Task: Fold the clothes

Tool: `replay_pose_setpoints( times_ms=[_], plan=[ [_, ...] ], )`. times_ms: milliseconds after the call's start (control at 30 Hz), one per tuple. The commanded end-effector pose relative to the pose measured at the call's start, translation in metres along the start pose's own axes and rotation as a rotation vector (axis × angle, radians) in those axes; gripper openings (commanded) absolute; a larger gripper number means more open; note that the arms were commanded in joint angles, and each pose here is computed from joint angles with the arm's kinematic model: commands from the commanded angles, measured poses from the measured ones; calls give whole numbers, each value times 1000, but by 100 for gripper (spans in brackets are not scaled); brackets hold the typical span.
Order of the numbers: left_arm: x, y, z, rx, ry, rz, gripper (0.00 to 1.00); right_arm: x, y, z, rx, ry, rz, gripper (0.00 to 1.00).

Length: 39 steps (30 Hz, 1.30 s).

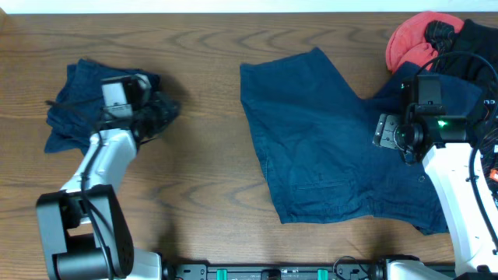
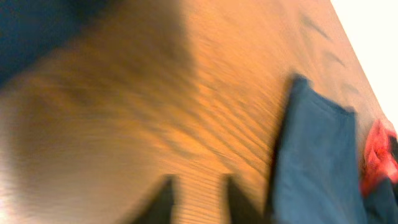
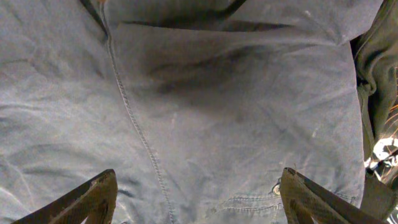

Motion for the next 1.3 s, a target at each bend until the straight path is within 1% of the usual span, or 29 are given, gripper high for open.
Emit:
replay_pose_setpoints(
  times_ms=[0,133,200,267,300,367,533,600,700,800,833,867,900,933,967,1133,1267],
  plan=[
    [18,-32,12,91,62,143,70,-2,-3,-2,7,-7,1,82],
    [40,-50,32,38,100,218,72,-1,-4,-2,10,-2,0,82],
    [53,-61,46,54,125,258,76,0,-4,-2,12,2,-1,82],
    [63,-71,59,80,141,291,77,0,-4,-2,13,5,-2,82],
    [70,-76,68,93,151,299,80,0,-4,-2,14,5,-3,82],
    [78,-81,79,109,165,291,82,0,-4,-2,14,5,-3,83],
    [101,-92,110,168,192,284,82,0,-4,-2,14,6,-3,83],
    [108,-97,120,198,189,292,82,0,-4,-2,14,6,-3,83],
    [114,-108,134,245,164,265,81,0,-4,-2,14,5,-3,83],
    [118,-119,143,297,130,268,72,0,-4,-2,14,5,-3,83],
    [119,-124,145,318,115,279,67,0,-4,-2,14,5,-3,83],
    [119,-127,146,330,104,287,56,0,-4,-2,14,5,-3,83],
    [118,-130,146,343,89,295,40,0,-4,-2,14,5,-3,83],
    [116,-132,146,349,76,300,19,0,-4,-2,14,5,-3,83],
    [113,-134,145,355,61,302,6,0,-4,-2,14,5,-3,83],
    [81,-132,134,378,-7,283,6,0,-4,-2,14,6,-3,83],
    [34,-123,101,383,-96,245,6,0,-5,-2,14,6,-3,83]
  ],
)
Point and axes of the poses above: each gripper's point midway between its finger pads, its own z axis out along the fingers, its own y axis along the line the jaws close on, x = y × z, the point moved 6 cm from there along -z, back along the fingers, and after that the axes turned 11 degrees about z, right-handed, at the moved point
